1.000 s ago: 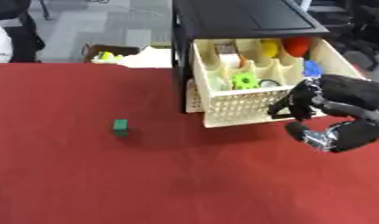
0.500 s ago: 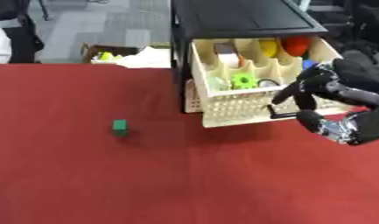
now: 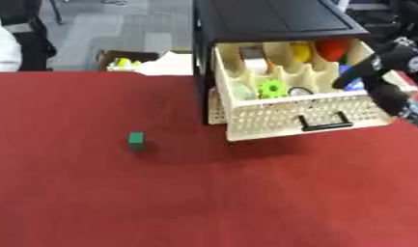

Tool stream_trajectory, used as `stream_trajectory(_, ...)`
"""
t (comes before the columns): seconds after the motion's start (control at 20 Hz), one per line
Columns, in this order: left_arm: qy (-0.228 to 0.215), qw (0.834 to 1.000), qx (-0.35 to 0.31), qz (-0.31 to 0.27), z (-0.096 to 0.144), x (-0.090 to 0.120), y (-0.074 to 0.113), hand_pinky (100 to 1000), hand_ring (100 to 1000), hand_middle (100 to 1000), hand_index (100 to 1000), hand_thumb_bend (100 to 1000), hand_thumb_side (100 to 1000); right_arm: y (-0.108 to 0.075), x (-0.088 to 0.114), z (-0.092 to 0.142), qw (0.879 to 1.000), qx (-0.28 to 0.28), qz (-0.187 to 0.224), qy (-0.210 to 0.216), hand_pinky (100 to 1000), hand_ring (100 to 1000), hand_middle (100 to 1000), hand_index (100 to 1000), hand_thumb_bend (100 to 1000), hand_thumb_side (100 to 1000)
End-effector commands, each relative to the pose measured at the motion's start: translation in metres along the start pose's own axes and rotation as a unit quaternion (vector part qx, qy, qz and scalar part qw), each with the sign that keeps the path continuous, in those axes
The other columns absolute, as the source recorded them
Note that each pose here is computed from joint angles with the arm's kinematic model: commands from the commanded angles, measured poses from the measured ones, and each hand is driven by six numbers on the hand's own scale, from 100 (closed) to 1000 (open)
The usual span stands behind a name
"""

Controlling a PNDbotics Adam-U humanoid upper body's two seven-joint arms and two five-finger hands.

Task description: Pick up objects from table and place into drawer.

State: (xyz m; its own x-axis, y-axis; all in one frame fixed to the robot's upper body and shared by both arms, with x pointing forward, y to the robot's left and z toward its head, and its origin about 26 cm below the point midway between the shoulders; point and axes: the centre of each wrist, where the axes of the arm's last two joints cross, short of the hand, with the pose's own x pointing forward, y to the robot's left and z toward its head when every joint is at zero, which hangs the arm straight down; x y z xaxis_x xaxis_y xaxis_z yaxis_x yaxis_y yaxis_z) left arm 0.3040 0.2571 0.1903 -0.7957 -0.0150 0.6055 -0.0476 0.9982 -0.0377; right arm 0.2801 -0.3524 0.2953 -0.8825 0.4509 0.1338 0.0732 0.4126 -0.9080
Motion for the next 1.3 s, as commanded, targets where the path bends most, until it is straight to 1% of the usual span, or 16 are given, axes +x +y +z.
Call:
stream_trajectory(0.05,-0.023,1.0,-0.002,-0.007,-0.006,0.007,0.004,581,623,716,748,100,925,-0.011,0.005,0.001,0.996,-0.073,-0.038,-0.027,122,353,308,735,100,1000)
stream_trajectory(0.1,-0.025,1.0,-0.002,-0.008,-0.007,0.008,0.004,581,623,716,748,100,922,-0.011,0.004,0.002,0.993,-0.097,-0.058,-0.029,133,361,312,733,100,1000)
stream_trajectory(0.2,-0.031,0.999,-0.003,-0.008,-0.008,0.008,0.005,581,624,716,749,100,914,-0.01,0.003,0.005,0.985,-0.144,-0.095,-0.033,213,410,353,736,100,1000)
stream_trajectory(0.3,-0.036,0.999,-0.004,-0.009,-0.01,0.009,0.005,581,624,716,750,100,906,-0.008,0.003,0.008,0.972,-0.19,-0.132,-0.042,293,465,403,742,100,1000)
stream_trajectory(0.4,-0.042,0.999,-0.005,-0.009,-0.011,0.01,0.006,581,624,717,751,100,898,-0.005,0.002,0.01,0.956,-0.234,-0.169,-0.061,387,530,469,759,100,1000)
stream_trajectory(0.45,-0.044,0.999,-0.006,-0.009,-0.011,0.01,0.006,581,624,717,752,100,897,-0.004,0.001,0.011,0.948,-0.252,-0.184,-0.07,402,541,479,761,100,1000)
stream_trajectory(0.6,-0.052,0.999,-0.009,-0.013,-0.013,0.011,0.007,581,625,717,753,100,883,0.001,0.0,0.016,0.921,-0.305,-0.22,-0.101,540,632,565,779,100,1000)
stream_trajectory(0.7,-0.057,0.998,-0.01,-0.016,-0.015,0.012,0.009,581,625,716,753,100,873,0.005,-0.001,0.019,0.906,-0.33,-0.238,-0.117,581,657,586,774,100,1000)
stream_trajectory(0.85,-0.065,0.998,-0.011,-0.023,-0.017,0.014,0.011,581,625,715,755,100,856,0.011,-0.002,0.023,0.885,-0.366,-0.253,-0.136,634,697,618,773,100,1000)
stream_trajectory(0.95,-0.073,0.997,-0.014,-0.029,-0.02,0.016,0.013,581,625,715,757,100,841,0.014,-0.003,0.026,0.873,-0.387,-0.259,-0.146,653,714,632,774,100,1000)
stream_trajectory(1.1,-0.086,0.995,-0.02,-0.042,-0.024,0.018,0.017,580,626,715,761,100,816,0.021,-0.004,0.03,0.85,-0.422,-0.272,-0.159,681,734,645,776,100,1000)
stream_trajectory(1.3,-0.102,0.991,-0.038,-0.084,-0.03,0.024,0.026,581,630,719,775,100,745,0.03,-0.005,0.033,0.826,-0.452,-0.285,-0.182,688,737,642,783,100,1000)
